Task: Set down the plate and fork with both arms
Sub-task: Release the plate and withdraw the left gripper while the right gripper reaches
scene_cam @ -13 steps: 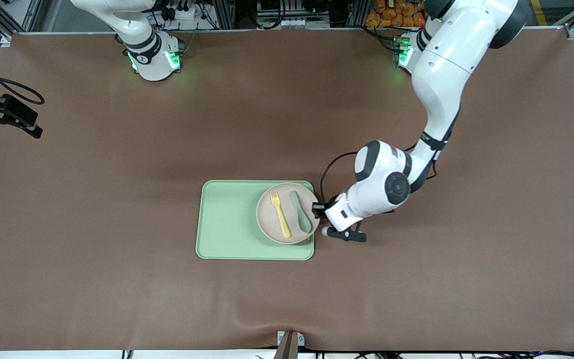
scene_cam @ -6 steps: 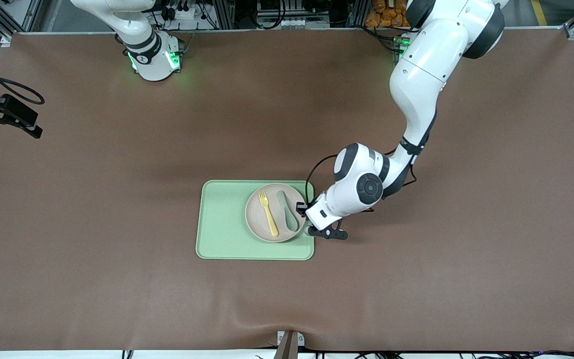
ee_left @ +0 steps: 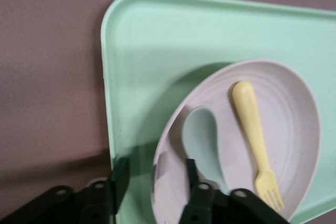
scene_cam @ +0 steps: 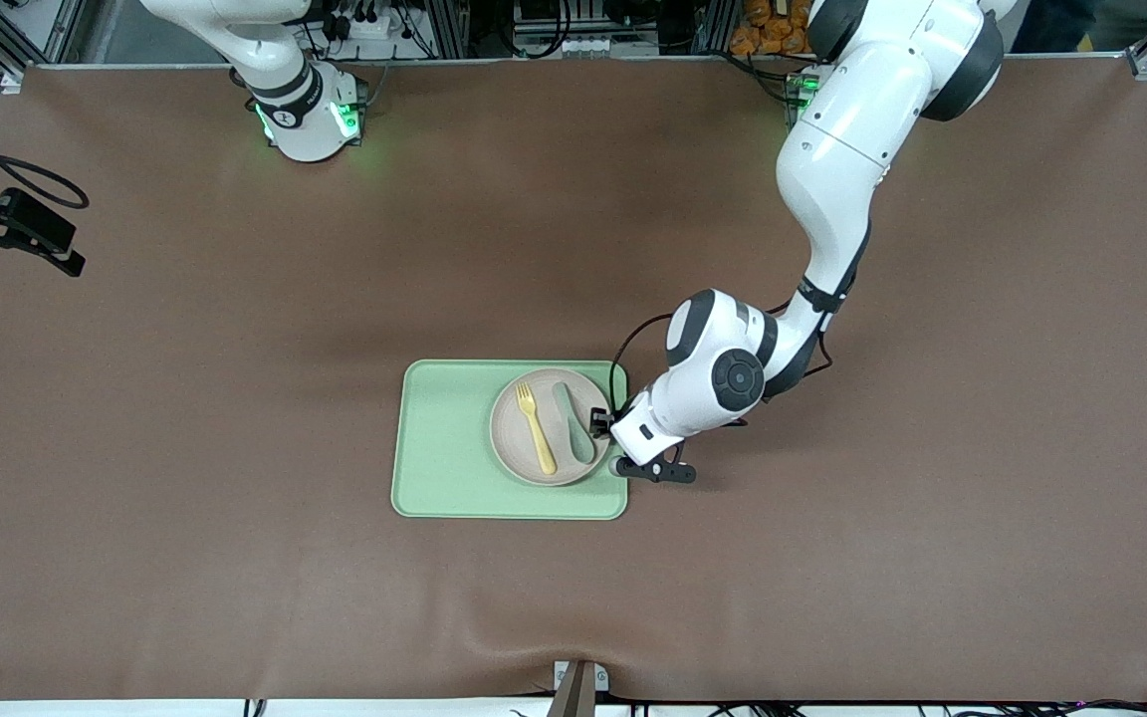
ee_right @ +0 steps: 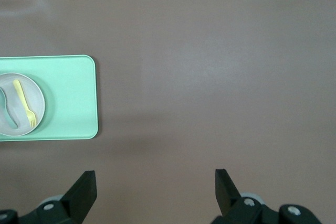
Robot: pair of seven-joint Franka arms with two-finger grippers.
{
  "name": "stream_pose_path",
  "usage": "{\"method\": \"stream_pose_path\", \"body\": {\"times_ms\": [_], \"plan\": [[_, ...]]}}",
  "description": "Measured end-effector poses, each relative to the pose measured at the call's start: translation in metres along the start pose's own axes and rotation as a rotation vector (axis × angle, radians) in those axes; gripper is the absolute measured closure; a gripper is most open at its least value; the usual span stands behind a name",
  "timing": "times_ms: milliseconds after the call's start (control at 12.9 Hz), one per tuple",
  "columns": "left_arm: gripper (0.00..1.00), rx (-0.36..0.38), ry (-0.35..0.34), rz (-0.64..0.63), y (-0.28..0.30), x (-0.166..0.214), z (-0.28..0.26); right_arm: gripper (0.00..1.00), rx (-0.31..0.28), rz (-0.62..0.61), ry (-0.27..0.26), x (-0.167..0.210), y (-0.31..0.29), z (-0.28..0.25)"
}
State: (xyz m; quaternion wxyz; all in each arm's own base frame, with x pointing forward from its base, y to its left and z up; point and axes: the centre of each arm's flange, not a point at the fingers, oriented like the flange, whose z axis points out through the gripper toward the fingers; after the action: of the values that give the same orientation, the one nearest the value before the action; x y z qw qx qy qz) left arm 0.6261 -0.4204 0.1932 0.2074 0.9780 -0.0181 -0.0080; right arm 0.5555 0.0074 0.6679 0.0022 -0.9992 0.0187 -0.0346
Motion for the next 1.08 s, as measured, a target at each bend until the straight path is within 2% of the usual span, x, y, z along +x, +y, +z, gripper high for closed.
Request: {"method": "stream_pose_path", "body": {"times_ms": [154, 309, 618, 772, 1081], "plan": [[0.22, -0.009, 0.035, -0.013, 0.005, 0.011, -0.021, 0.0, 0.0, 0.002, -0.009, 0.002, 0.001, 0.005], [0.01, -0.01, 0.06, -0.011, 0.012, 0.024, -0.069, 0.0, -0.001, 0.002, -0.032, 0.009, 0.002, 0.018], [0.0, 0.074, 0.05, -0.032, -0.018, 0.042, -0.228, 0.0, 0.0, -0.02, -0.105, 0.028, -0.007, 0.064], [0.0, 0.132, 0.057, -0.053, -0.048, 0.042, -0.304, 0.0, 0.001, -0.071, -0.143, 0.04, -0.036, 0.099], [0.0, 0.25, 0.082, -0.102, -0.099, 0.023, -0.418, 0.0, 0.007, -0.191, -0.135, 0.05, -0.113, 0.137]]}}
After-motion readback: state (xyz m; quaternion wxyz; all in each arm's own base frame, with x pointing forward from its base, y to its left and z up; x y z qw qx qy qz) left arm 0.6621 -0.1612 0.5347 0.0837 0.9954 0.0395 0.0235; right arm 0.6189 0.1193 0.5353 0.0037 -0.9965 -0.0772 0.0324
